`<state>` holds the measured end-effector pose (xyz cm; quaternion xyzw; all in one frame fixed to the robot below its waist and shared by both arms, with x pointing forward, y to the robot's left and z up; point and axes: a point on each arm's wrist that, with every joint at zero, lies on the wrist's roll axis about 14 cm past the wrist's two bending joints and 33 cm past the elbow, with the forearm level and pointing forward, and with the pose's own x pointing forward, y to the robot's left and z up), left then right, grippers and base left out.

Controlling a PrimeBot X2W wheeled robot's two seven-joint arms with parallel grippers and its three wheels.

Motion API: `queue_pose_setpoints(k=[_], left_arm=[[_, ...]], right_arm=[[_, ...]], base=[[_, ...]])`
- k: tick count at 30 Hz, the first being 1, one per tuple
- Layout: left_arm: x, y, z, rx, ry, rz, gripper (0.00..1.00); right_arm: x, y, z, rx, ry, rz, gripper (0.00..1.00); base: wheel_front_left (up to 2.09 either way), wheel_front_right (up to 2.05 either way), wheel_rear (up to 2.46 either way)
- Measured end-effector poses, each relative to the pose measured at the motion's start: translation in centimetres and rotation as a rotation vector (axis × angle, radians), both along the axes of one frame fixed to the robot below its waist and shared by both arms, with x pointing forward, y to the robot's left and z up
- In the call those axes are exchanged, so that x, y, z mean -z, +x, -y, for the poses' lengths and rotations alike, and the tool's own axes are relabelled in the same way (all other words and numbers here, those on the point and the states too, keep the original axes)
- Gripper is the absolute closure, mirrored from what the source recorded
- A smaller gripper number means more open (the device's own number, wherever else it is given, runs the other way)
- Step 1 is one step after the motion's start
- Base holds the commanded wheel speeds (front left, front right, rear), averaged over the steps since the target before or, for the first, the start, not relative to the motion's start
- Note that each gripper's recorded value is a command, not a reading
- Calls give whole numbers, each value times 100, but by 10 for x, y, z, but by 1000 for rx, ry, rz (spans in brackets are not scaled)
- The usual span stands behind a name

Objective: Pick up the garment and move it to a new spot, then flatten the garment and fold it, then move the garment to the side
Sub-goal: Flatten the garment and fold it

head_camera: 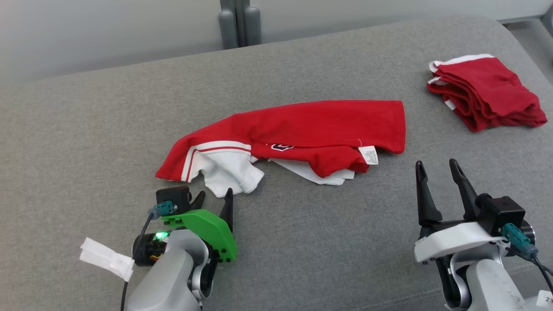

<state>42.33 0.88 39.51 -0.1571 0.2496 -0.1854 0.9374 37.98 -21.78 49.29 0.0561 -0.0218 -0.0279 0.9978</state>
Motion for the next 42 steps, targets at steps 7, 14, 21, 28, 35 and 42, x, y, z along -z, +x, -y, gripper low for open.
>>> queue_pose_setpoints(k=[7,14,21,28,35,42], left_arm=[[23,17,7,6,39,-44,54],[21,22,15,40,43,10,100],[-2,18,1,-2,39,118,100],[-7,-12,-54,-137,99,159,100],[-3,-50,-83,-234,95,127,100],[-2,-56,-82,-250,69,112,0]], right_arm=[[11,-6,21,65,-4,-36,0],[13,-8,27,82,-5,-44,0],[14,-7,20,64,-4,-43,0],[13,-4,-3,-5,10,-35,0],[10,-1,-20,-56,12,-25,0],[10,-2,-21,-60,6,-28,0]], base=[[0,0,0],[0,0,0],[0,0,0],[0,0,0],[0,0,0],[0,0,0]])
